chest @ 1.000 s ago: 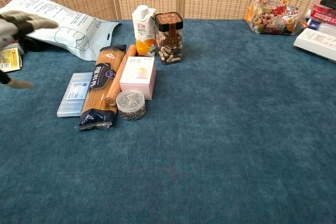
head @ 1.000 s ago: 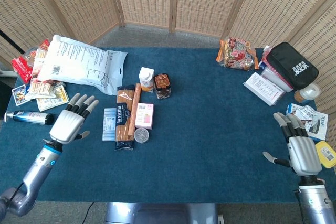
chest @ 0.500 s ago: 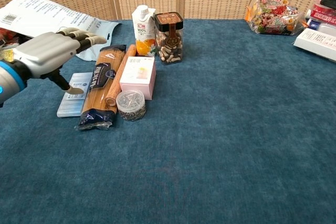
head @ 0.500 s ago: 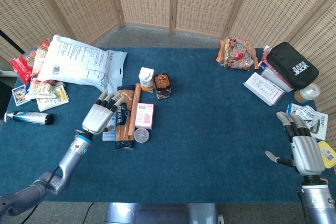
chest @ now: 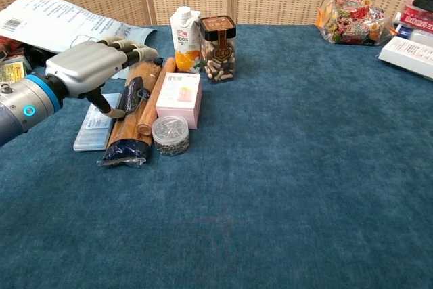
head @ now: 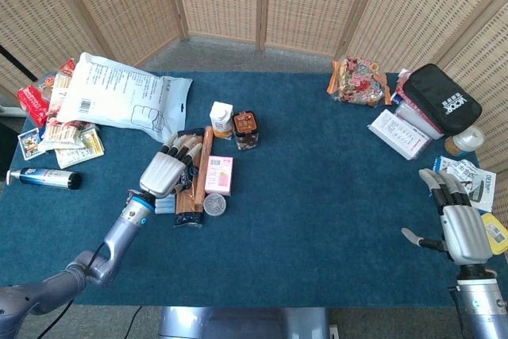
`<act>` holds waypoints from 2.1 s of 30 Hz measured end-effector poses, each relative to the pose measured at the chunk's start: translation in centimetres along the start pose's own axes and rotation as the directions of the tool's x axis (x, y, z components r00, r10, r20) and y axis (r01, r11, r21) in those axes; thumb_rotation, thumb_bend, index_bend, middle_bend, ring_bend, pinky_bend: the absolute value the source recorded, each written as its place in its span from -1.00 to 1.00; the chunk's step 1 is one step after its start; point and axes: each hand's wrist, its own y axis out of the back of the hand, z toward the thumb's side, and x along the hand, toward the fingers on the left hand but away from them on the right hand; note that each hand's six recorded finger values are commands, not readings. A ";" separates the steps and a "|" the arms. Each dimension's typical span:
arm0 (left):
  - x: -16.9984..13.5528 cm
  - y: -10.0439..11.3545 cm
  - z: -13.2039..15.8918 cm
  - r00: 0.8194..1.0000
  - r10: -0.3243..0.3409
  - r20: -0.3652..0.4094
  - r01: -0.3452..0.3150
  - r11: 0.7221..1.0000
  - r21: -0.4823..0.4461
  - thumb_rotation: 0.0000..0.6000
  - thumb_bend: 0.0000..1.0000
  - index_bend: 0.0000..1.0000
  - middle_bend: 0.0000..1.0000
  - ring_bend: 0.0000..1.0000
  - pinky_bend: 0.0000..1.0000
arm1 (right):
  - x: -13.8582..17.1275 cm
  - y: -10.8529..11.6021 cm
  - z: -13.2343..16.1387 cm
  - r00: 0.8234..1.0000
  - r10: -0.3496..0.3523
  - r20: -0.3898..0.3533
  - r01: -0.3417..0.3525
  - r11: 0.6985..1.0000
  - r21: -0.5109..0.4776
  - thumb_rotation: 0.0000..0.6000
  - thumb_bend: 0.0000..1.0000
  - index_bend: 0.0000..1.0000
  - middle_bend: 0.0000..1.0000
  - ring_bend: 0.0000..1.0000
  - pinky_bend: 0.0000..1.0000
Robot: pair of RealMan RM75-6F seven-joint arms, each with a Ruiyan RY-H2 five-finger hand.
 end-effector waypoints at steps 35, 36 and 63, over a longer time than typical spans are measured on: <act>0.5 8.1 0.4 0.974 0.035 0.222 -0.058 0.993 0.100 1.00 -1.00 -1.00 -1.00 -1.00 -0.93 | 0.3 -0.3 1.0 0.999 0.007 -0.033 -0.006 1.000 0.027 1.00 -1.00 -1.00 -1.00 -1.00 -1.00; -0.4 8.1 -0.1 0.968 0.019 0.250 -0.050 0.992 0.119 1.00 -1.00 -1.00 -1.00 -1.00 -0.89 | 0.3 -0.4 1.1 0.999 0.009 -0.034 -0.007 0.999 0.032 1.00 -1.00 -1.00 -1.00 -1.00 -1.00; -10.1 4.1 -9.1 0.849 -0.177 0.498 0.036 0.960 0.279 1.00 -1.00 -1.00 -1.00 -1.00 -0.56 | -0.3 -2.2 1.3 0.999 0.035 -0.008 -0.034 0.995 0.096 1.00 -1.00 -1.00 -1.00 -1.00 -1.00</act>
